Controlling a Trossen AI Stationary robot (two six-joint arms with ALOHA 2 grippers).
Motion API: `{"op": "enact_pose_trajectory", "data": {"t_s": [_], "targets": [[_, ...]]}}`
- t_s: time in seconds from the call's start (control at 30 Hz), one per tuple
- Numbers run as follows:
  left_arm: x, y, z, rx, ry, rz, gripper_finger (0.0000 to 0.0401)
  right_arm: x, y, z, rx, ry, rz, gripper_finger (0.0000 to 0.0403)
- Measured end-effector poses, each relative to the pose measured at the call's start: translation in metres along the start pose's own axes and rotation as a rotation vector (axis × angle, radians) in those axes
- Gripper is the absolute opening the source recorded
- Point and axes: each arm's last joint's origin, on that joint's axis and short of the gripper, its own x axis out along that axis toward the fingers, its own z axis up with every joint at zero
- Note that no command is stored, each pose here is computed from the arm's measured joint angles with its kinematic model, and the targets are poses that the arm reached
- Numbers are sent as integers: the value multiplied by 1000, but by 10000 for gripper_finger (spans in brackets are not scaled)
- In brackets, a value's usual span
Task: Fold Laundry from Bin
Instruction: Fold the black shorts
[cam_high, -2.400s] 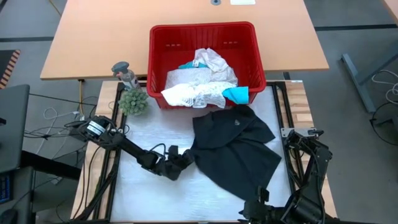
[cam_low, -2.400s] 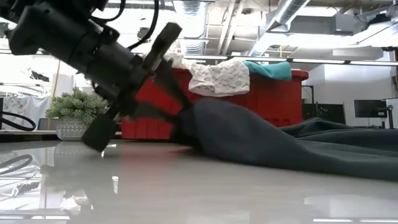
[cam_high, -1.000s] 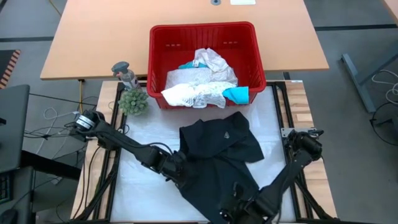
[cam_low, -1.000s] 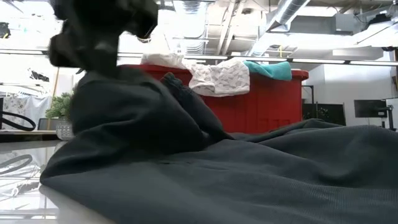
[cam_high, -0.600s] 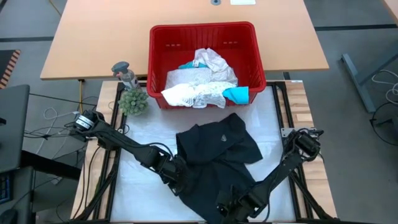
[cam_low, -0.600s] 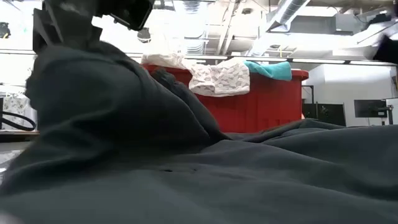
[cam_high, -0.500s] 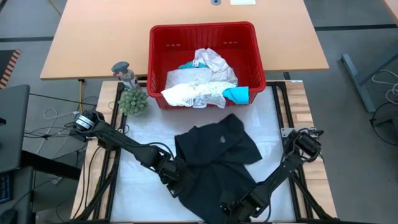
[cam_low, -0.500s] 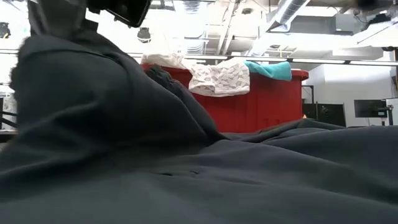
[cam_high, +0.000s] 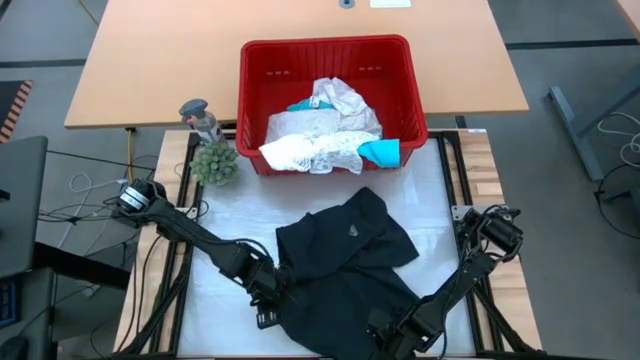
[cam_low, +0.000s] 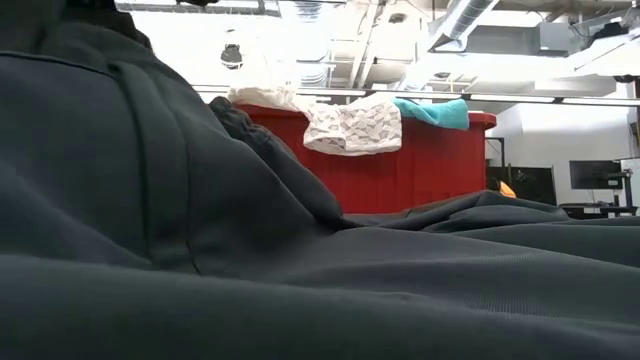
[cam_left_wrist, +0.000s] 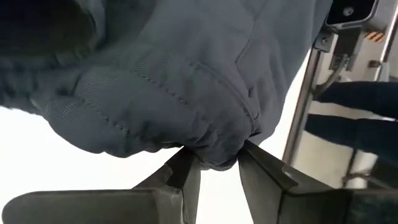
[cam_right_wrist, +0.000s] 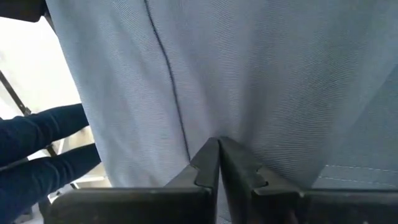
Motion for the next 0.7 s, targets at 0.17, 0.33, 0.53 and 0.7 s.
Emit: {"op": "enact_pose_trajectory", "data": {"t_s": [0.17,0.33,0.53,0.7], "targets": [[-1,1,1,84,61,-71,96,1,-3,5,10,8,-30,35],[-5,-1,-5,94,215,-211,137,-2,-19,3,176,97,-195,27],[-9,4,-16,53,376,-222,186,-8,-39,-4,391,236,-440,30],[-6,-2,-11,30,183,-120,197,-13,-50,-2,479,329,-590,29]]}}
